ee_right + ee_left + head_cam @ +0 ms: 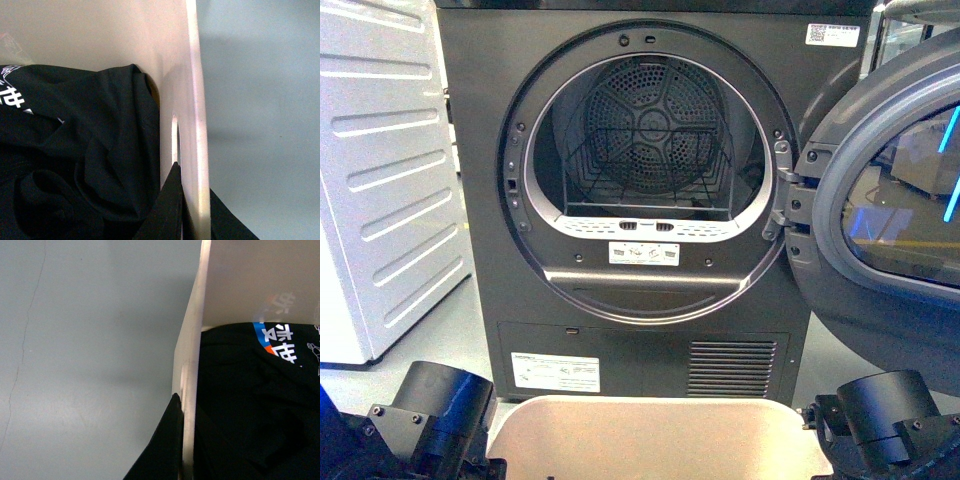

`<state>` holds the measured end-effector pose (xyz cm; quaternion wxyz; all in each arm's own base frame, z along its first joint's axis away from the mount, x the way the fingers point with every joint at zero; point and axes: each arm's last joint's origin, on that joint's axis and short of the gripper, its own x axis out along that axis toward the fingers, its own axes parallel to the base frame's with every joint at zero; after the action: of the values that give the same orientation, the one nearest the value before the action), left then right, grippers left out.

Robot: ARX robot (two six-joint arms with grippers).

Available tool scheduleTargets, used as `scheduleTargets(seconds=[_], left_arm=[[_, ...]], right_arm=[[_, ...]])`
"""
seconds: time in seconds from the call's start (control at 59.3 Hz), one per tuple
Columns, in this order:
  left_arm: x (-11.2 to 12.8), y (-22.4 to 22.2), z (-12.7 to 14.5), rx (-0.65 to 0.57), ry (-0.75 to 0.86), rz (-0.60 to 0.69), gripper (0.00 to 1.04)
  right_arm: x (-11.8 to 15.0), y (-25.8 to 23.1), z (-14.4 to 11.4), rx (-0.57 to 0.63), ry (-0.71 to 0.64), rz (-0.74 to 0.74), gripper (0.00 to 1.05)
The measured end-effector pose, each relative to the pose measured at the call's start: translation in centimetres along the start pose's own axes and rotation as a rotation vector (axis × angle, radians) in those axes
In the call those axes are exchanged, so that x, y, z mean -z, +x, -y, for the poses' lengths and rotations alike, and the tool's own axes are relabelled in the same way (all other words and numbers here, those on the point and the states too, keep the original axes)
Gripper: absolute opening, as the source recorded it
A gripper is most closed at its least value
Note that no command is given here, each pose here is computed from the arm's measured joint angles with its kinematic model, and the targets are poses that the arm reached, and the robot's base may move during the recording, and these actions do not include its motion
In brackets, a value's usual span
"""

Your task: Move hamper under clothes hanger

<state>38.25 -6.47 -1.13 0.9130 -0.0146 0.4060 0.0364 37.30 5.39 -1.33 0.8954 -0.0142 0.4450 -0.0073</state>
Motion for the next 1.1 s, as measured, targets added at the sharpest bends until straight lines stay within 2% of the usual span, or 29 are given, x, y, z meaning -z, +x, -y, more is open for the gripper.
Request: scheduleTargets(seconds=[0.287, 0.911, 1.097], left_arm=[[-2.5, -2.4, 0.3, -0.004, 0.000, 0.030, 0.04], [-2.4, -2.5, 0.3, -0.009, 0.002, 0.027, 0.04], [-2.4, -2.4, -0.6, -0.041, -0.013, 0.025, 0.04]], right_arm=[[-1.9, -2.5, 0.7, -0.016, 0.001, 0.051, 0.02], [-1.7, -2.5, 0.7, -0.016, -0.002, 0.048, 0.02], [-1.6, -2.6, -0.3, -0.057, -0.021, 0.047, 0.02]])
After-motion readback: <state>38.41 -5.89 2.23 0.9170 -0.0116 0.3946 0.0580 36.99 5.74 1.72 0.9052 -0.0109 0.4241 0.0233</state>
